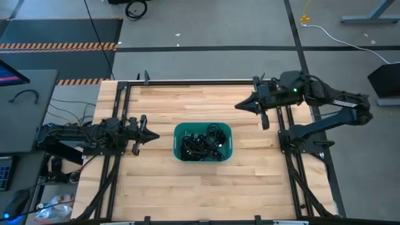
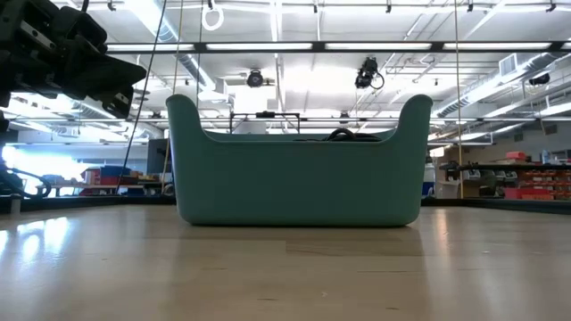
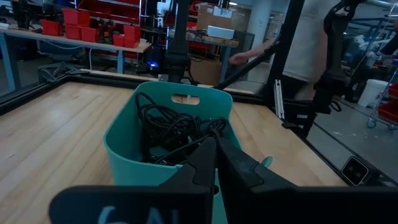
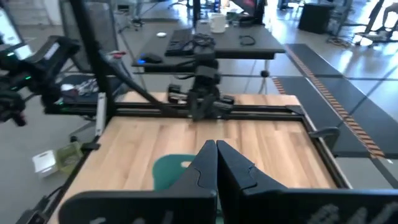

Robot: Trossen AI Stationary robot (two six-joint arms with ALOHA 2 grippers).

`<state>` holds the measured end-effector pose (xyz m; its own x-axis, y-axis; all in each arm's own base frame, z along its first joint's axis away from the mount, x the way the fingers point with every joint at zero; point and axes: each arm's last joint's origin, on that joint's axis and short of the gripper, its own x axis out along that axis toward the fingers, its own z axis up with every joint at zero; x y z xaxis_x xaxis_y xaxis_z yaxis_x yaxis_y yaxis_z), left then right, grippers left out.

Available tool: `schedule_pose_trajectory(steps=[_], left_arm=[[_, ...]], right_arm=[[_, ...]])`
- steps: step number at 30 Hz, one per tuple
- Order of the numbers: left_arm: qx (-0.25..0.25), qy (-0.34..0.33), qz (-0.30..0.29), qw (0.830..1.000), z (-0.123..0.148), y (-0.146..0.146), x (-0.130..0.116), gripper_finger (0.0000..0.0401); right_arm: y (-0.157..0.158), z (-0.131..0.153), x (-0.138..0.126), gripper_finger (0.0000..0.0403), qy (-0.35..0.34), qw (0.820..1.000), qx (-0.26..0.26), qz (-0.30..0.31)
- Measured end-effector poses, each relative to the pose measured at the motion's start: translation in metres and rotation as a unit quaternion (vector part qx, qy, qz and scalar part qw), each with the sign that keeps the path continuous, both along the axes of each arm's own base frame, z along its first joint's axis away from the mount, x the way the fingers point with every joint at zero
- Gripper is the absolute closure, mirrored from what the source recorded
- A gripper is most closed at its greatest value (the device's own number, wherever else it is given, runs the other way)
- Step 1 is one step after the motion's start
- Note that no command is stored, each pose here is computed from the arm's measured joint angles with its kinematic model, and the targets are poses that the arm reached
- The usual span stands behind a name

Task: Pick and place USB-C Cables
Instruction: Return to Home Position

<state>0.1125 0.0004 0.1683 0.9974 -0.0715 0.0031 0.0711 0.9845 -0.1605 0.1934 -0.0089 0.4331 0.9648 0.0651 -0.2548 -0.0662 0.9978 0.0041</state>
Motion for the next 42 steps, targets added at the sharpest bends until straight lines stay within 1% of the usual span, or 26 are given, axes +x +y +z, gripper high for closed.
schedule_pose_trajectory(steps=[4,7,11,17,20,24,28,32,35,39,42], left_arm=[[0.0,0.0,0.0,1.0,0.0,0.0,0.0,0.0381],[0.0,0.0,0.0,1.0,0.0,0.0,0.0,0.0381],[0.0,0.0,0.0,1.0,0.0,0.0,0.0,0.0381],[0.0,0.001,0.0,1.0,0.0,0.0,0.0,0.0381],[0.0,0.003,0.0,1.0,-0.001,0.0,0.0,0.0381],[0.0,0.013,0.0,1.0,-0.002,0.0,0.0,0.0381],[-0.001,0.033,0.0,0.999,-0.006,0.0,0.0,0.0381],[-0.001,0.041,0.0,0.999,-0.008,0.0,0.0,0.0381],[-0.001,0.04,0.0,0.999,-0.008,0.0,0.0,0.0381],[-0.001,0.04,0.0,0.999,-0.008,0.0,0.0,0.0381],[-0.001,0.04,0.0,0.999,-0.008,0.0,0.0,0.0381]], right_arm=[[0.01,-0.011,-0.007,0.0403,-0.006,1.0,-0.001,0.004],[0.016,-0.024,-0.012,0.0403,-0.026,1.0,0.013,0.013],[0.019,-0.047,-0.022,0.0403,-0.068,0.997,0.045,0.015],[0.019,-0.092,-0.04,0.0403,-0.137,0.986,0.1,-0.005],[0.018,-0.112,-0.046,0.0403,-0.156,0.98,0.124,-0.015],[0.016,-0.132,-0.053,0.0403,-0.165,0.976,0.14,-0.029],[0.015,-0.152,-0.058,0.0403,-0.17,0.974,0.141,-0.047],[0.014,-0.169,-0.064,0.0403,-0.208,0.966,0.148,-0.051],[0.013,-0.186,-0.069,0.0403,-0.235,0.956,0.164,-0.056],[0.011,-0.212,-0.074,0.0403,-0.245,0.947,0.19,-0.082],[0.01,-0.224,-0.077,0.0403,-0.244,0.943,0.203,-0.099]])
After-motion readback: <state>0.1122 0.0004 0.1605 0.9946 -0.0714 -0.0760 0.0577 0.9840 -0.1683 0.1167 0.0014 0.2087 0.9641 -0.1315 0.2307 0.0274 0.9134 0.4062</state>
